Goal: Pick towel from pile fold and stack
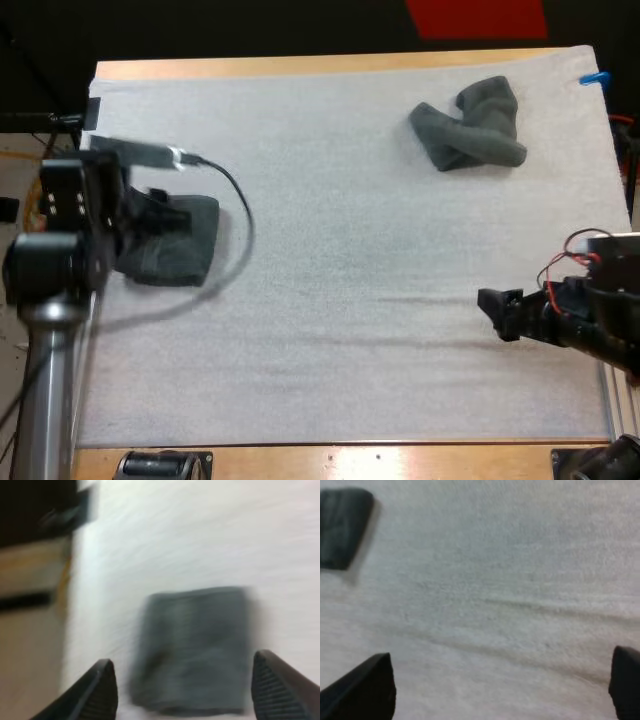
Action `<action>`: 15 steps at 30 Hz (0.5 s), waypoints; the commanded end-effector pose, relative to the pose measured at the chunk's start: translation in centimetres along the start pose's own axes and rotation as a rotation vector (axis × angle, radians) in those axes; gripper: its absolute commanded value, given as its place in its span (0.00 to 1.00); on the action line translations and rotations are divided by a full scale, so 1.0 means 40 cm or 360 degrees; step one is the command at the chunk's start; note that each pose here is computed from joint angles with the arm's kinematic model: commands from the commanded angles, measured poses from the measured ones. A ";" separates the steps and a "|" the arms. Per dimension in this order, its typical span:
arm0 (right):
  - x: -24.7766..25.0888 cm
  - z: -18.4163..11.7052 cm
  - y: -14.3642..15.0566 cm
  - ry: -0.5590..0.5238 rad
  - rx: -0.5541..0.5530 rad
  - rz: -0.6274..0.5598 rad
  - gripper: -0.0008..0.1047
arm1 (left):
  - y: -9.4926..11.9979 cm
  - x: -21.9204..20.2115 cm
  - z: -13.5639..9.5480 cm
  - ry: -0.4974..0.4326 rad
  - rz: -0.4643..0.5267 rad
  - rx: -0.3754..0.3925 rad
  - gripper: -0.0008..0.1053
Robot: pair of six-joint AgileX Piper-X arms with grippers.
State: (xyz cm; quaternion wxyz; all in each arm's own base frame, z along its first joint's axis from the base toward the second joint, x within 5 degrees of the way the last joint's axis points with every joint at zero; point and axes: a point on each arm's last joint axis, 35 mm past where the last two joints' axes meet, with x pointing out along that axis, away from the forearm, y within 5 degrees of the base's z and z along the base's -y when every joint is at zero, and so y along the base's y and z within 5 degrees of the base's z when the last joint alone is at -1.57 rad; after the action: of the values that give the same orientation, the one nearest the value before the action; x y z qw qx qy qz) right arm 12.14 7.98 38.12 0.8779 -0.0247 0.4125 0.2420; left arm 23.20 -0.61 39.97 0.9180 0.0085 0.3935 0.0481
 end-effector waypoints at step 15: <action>-0.024 -0.009 -0.159 -0.0029 0.0004 -0.0464 0.80 | 0.006 -0.266 -0.128 -0.0201 -0.0130 0.0067 0.54</action>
State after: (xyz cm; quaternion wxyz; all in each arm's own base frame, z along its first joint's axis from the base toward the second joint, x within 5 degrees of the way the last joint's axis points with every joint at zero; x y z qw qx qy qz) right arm 14.50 1.86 37.44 0.9080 -0.0749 0.4004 0.0980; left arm 12.41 -1.58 44.04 0.9418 0.0125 0.3360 -0.0048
